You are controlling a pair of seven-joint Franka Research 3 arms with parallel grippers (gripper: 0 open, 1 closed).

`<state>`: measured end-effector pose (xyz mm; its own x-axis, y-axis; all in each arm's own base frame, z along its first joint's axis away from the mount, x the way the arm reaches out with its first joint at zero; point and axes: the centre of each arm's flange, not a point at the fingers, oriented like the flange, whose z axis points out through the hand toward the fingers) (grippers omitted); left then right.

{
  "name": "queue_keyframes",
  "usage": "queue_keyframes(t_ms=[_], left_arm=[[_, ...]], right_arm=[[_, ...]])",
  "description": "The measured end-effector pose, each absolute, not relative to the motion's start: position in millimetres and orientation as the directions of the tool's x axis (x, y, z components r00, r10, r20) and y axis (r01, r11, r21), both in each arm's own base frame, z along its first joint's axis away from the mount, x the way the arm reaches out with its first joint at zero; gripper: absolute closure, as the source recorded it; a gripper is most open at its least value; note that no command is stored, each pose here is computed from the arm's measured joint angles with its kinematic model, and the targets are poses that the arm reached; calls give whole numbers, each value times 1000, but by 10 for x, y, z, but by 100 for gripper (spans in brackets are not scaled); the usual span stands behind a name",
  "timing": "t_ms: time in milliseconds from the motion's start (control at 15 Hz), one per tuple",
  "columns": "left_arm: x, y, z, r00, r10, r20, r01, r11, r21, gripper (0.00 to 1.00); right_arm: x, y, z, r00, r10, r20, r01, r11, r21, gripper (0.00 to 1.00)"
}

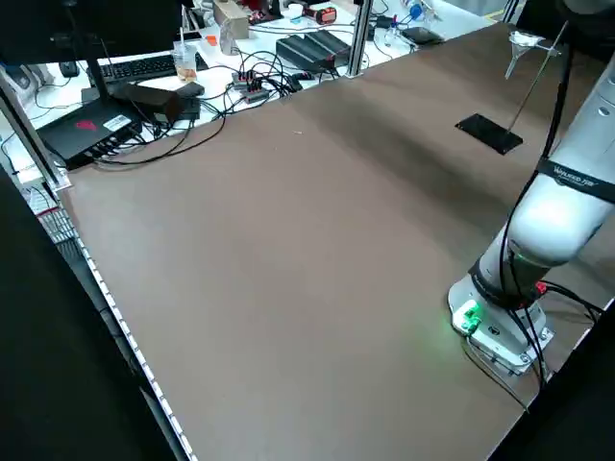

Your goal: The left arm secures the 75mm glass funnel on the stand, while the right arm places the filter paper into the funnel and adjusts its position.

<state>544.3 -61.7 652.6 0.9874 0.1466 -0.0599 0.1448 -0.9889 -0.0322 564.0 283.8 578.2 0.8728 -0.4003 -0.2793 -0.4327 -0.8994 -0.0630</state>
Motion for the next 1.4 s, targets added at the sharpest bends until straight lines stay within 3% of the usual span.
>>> queue_keyframes(t_ms=[200,400,800,1000,1333,1400], left_arm=[[5236,-544,6838,986,164,7,164,-986,24,0],[5118,-568,6763,986,160,45,158,-987,33,0],[5152,-641,6631,992,122,36,121,-992,29,0],[5151,-646,6630,992,121,36,120,-992,29,0],[5157,-596,6628,991,129,37,128,-991,26,0],[5158,-591,6626,992,124,37,123,-992,23,0]], right_arm=[[5857,2194,5788,910,-312,-275,-347,-934,-89,75],[6021,1560,5608,949,-201,-244,-214,-976,-29,73],[6123,765,5521,970,-14,-242,-33,-997,-75,66],[6049,410,5589,974,54,-218,32,-994,-105,59],[5719,335,5569,987,63,-147,51,-995,-82,56],[5642,342,5583,988,65,-143,54,-995,-81,51]])
